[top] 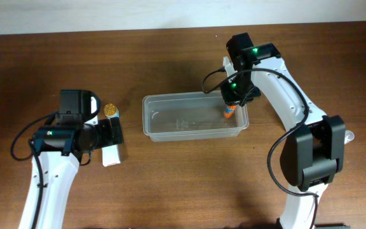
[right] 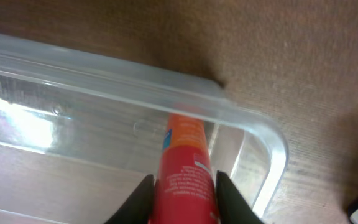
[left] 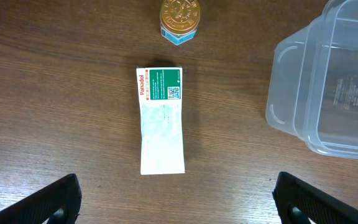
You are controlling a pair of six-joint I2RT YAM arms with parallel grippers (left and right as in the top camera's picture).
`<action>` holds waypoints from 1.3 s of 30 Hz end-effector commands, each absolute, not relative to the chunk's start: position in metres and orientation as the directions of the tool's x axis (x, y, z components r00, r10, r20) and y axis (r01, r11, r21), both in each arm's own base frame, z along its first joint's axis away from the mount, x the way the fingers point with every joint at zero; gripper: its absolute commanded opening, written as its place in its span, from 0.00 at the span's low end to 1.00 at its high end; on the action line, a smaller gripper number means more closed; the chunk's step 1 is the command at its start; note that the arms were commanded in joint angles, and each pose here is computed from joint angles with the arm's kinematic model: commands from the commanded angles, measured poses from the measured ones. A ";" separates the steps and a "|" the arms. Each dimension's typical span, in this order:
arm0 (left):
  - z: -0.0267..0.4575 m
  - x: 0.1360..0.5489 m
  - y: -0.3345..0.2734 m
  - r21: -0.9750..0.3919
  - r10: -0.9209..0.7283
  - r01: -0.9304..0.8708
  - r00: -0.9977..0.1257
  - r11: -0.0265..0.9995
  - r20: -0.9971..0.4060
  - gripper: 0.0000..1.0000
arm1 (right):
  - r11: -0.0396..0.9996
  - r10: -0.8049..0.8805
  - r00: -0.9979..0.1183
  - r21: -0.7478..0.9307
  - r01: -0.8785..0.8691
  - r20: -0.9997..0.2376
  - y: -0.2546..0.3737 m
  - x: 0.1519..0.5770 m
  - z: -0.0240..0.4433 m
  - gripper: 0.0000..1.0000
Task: Pack container
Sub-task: 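Carry the orange tube into the container's right end and release, then grasp the dark white-capped bottle with the right gripper and place it in container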
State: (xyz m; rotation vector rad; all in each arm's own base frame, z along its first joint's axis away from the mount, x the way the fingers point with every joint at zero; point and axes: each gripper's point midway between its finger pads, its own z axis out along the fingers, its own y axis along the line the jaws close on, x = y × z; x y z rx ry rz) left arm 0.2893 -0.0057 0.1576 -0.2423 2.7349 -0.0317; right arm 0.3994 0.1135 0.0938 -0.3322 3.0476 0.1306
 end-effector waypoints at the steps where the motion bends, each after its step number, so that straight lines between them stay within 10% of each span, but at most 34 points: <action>1: 0.163 0.294 -0.006 -0.073 -0.188 -0.173 -0.900 0.982 -0.394 0.99 | 0.974 -0.212 -0.975 0.069 -0.216 -0.065 0.115 0.395 0.092 0.30; 15: 0.163 0.294 -0.006 -0.073 -0.188 -0.173 -0.900 0.982 -0.394 0.99 | 0.974 -0.212 -0.975 0.069 -0.216 -0.069 0.114 0.393 0.100 0.42; 27: 0.163 0.294 -0.006 -0.073 -0.188 -0.173 -0.900 0.982 -0.394 0.99 | 0.994 0.111 -0.885 0.060 0.095 -0.452 0.042 0.403 0.254 0.64; 39: 0.163 0.294 -0.006 -0.073 -0.188 -0.173 -0.900 0.982 -0.394 1.00 | 0.889 0.458 -0.881 0.043 0.457 -0.115 -0.078 0.334 0.154 0.66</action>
